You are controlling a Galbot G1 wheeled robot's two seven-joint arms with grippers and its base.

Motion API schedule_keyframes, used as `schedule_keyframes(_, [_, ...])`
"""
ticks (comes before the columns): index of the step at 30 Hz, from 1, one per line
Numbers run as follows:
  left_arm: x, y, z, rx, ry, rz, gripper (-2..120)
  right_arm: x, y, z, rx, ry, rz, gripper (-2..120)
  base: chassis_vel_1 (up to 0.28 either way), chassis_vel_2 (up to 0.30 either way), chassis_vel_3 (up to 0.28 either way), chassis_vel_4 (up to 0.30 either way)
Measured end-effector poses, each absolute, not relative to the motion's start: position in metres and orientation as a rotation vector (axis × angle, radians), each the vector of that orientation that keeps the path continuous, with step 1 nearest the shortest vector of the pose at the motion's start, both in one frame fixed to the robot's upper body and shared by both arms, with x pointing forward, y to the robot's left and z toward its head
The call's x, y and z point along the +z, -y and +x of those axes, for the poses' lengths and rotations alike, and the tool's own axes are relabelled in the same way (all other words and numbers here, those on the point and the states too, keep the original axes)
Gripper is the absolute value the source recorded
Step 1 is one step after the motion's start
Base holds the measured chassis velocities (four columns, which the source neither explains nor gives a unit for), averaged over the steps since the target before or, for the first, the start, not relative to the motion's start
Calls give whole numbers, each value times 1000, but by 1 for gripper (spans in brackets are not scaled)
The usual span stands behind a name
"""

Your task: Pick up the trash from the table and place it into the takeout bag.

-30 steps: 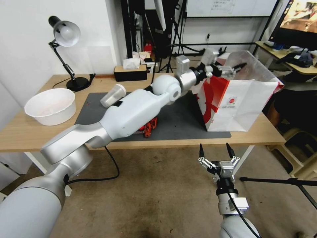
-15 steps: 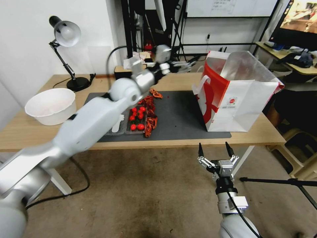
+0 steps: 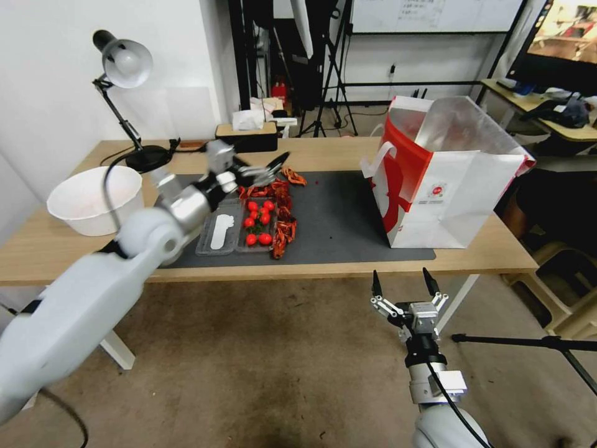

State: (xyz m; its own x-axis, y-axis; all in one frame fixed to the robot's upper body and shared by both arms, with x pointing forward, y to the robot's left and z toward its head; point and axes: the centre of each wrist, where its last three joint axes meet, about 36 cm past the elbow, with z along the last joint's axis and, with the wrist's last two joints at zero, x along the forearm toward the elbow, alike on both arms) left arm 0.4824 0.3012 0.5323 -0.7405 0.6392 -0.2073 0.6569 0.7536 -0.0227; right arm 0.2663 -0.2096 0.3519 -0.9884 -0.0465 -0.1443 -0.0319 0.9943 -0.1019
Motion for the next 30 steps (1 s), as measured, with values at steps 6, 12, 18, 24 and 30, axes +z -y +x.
schedule_keyframes(6, [513,-313,447,-135,-2828,900,100,351,207,267,-145,-2990,-68,100,0,0,0,0])
schedule_keyframes(12, [484,-320,400,-84,-2912,601,100,349,208,267,-145,-2990,-71,100,0,0,0,0])
schedule_keyframes(18, [471,-328,374,-20,-2933,341,100,347,208,267,-143,-2987,-70,100,0,0,0,0])
schedule_keyframes(24, [458,-338,344,62,-2982,122,100,346,210,269,-145,-2984,-66,100,0,0,0,0])
schedule_keyframes(30, [433,-343,319,129,-3012,43,100,345,210,270,-146,-2985,-63,100,0,0,0,0])
